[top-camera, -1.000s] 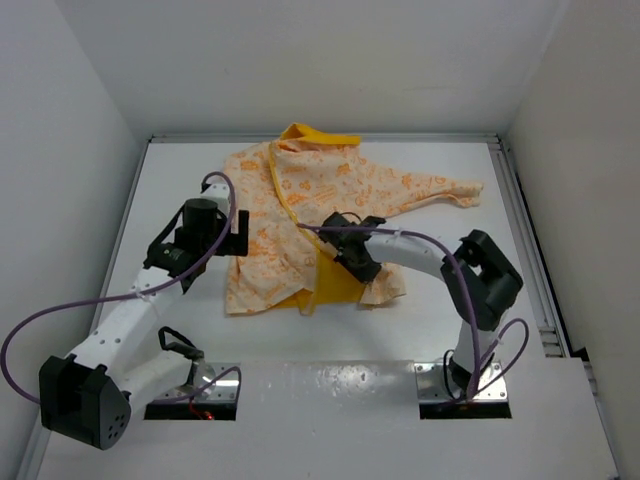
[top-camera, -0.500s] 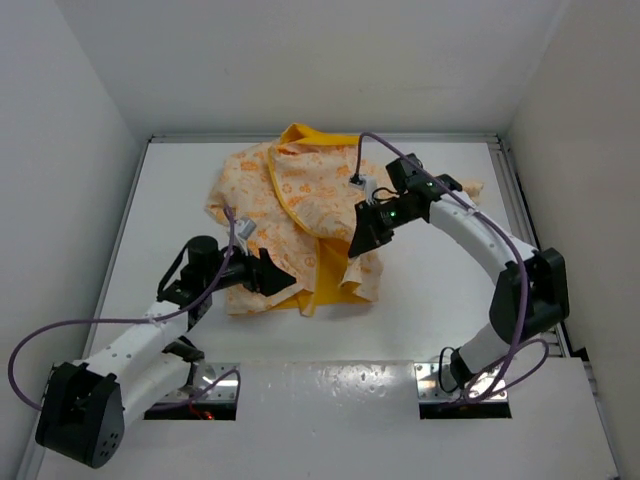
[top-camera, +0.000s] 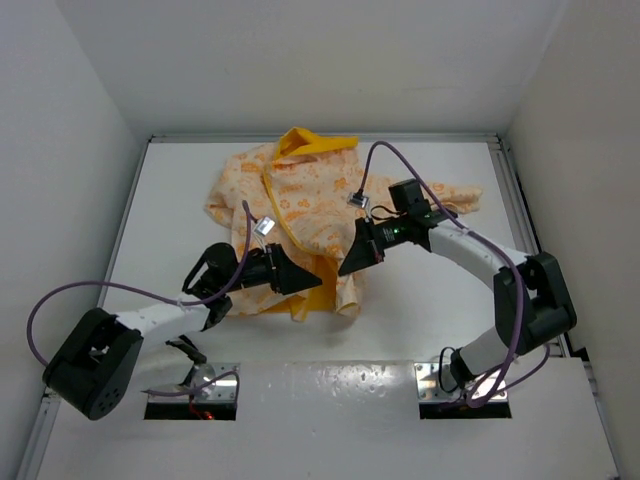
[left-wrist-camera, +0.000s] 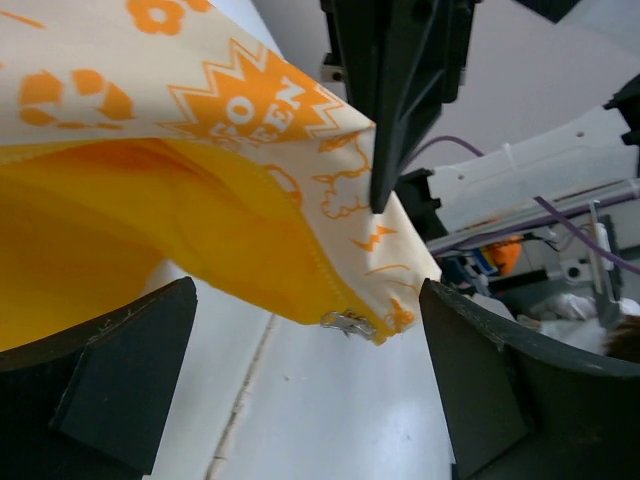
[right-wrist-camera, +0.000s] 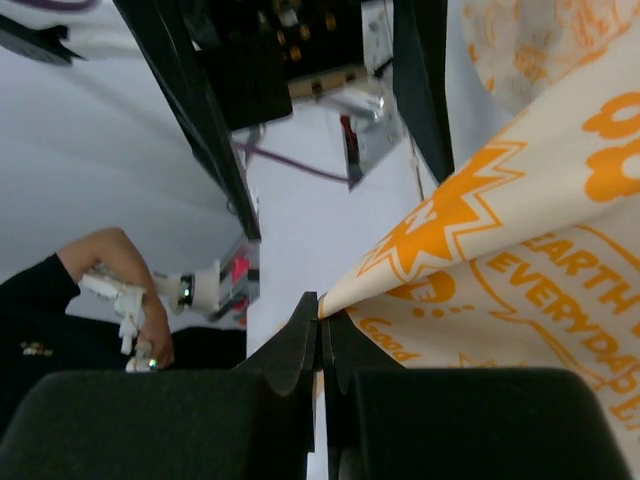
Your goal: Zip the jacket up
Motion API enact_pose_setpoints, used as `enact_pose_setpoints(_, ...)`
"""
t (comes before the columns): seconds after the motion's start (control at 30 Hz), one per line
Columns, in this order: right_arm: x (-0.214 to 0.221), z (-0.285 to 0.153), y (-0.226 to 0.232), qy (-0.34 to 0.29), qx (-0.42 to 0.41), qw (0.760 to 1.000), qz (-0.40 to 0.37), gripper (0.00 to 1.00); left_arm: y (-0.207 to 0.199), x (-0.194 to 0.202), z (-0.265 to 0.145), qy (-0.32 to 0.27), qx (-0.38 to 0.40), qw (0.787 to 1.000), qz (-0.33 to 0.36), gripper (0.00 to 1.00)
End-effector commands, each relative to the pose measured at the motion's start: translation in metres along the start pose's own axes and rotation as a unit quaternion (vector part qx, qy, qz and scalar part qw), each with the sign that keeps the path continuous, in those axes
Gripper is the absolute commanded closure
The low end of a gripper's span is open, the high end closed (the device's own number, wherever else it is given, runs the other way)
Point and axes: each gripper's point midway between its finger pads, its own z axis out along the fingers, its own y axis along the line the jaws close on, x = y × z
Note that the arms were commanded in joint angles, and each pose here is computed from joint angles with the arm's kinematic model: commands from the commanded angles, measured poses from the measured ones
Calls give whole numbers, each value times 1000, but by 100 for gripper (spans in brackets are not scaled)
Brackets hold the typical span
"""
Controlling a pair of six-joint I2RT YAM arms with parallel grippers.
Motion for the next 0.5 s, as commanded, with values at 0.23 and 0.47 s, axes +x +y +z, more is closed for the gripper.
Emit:
enact_pose_setpoints(0.23,-47,-2,37,-61,-89,991,-77,100,-40,-3,22,13,74,997,36,12)
enact_pose_setpoints(0.47,-46,-3,40,-62,-98,990,-82,100,-52,-13,24,-3,99,994,44,17)
